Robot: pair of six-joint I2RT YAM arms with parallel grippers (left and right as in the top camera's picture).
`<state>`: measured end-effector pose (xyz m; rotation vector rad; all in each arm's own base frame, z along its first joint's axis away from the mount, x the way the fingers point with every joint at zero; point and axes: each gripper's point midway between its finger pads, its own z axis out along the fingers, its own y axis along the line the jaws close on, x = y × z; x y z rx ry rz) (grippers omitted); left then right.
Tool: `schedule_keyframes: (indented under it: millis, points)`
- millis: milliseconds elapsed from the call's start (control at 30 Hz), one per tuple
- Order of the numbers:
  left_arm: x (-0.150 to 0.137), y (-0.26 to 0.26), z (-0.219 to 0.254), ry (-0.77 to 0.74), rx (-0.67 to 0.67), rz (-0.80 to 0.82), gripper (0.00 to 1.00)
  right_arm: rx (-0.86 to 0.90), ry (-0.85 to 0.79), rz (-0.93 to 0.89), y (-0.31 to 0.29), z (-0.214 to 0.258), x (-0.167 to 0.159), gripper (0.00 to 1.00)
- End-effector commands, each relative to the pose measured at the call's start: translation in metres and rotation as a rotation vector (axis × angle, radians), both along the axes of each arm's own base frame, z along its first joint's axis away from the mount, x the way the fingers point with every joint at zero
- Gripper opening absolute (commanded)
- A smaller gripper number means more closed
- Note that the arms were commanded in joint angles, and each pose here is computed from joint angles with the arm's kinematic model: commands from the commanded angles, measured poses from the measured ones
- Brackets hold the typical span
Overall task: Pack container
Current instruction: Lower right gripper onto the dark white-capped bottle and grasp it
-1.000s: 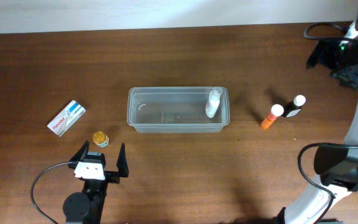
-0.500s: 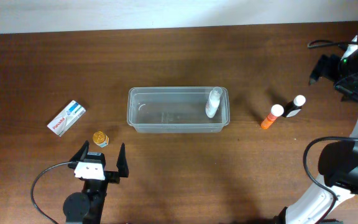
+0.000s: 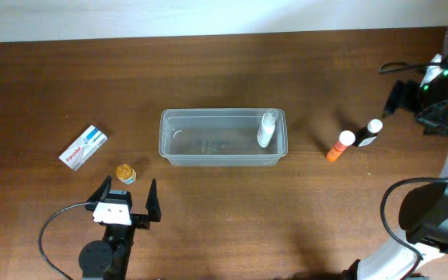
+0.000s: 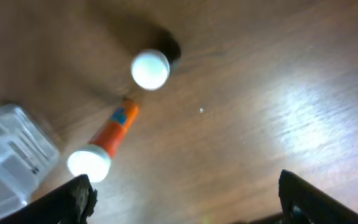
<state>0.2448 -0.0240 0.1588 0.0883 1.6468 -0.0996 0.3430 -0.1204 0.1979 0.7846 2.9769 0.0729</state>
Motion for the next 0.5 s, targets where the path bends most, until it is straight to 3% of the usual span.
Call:
schedule_keyframes:
  millis: [0,300,467]
  points:
    - [0.000,0.000,-0.002,-0.002,0.011,0.003,0.99,0.008,0.037,0.034,0.003,-0.029,-0.003,0.88]
    - [0.000,0.000,-0.002,-0.002,0.011,0.003,0.99,0.001,-0.012,0.101,0.022,-0.068,0.021,0.77]
    - [0.000,0.000,-0.002,-0.002,0.011,0.003,1.00,-0.025,-0.061,-0.060,0.024,-0.074,0.039,0.70]
